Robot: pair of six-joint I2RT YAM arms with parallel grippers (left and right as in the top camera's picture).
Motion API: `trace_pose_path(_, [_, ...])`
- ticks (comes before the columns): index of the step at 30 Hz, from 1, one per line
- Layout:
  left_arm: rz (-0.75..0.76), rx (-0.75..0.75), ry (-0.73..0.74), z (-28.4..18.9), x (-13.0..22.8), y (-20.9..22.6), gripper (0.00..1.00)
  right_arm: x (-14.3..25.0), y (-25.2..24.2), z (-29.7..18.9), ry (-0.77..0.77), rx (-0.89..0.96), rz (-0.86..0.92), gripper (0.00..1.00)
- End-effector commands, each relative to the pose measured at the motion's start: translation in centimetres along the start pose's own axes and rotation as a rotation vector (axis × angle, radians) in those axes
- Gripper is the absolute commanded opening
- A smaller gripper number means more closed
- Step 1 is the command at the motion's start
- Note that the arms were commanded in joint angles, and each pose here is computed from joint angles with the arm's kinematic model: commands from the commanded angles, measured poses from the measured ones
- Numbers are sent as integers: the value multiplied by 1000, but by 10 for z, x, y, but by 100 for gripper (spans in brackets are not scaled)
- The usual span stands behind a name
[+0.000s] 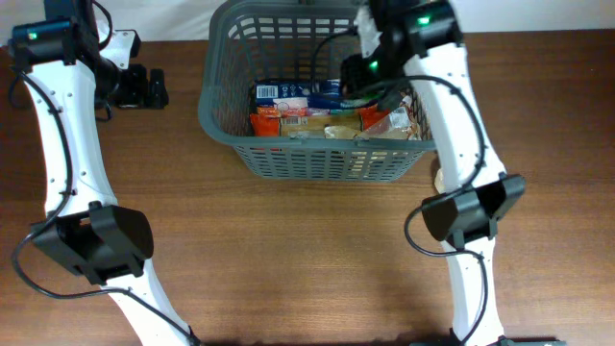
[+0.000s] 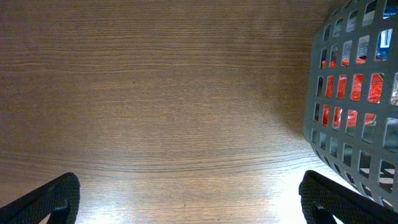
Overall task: Pack container
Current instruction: 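Carry the jar into the basket and release it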
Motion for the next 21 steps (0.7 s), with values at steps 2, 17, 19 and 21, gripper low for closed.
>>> trace_pose_path(2, [-14, 0, 2, 1, 1, 0, 99, 9, 11, 21, 50, -22, -9, 4])
trace_pose_path(17, [-14, 0, 2, 1, 1, 0, 99, 1, 10, -31, -69, -47, -44, 95])
trace_pose_path(19, [-14, 0, 3, 1, 1, 0, 99, -5, 12, -83, -206, -66, -55, 99])
trace_pose_path(21, [-14, 0, 2, 1, 1, 0, 99, -6, 8, -131, -335, -54, -53, 100])
Point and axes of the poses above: each gripper's point midway between its finger pads, its own z axis out along the fingers, its own y axis along the line the jaws close on, x = y × z, the point moved 6 cm from there along -z, back along the fingers, and after that the axes turned 6 degrees about z, right-handed, at the moved point
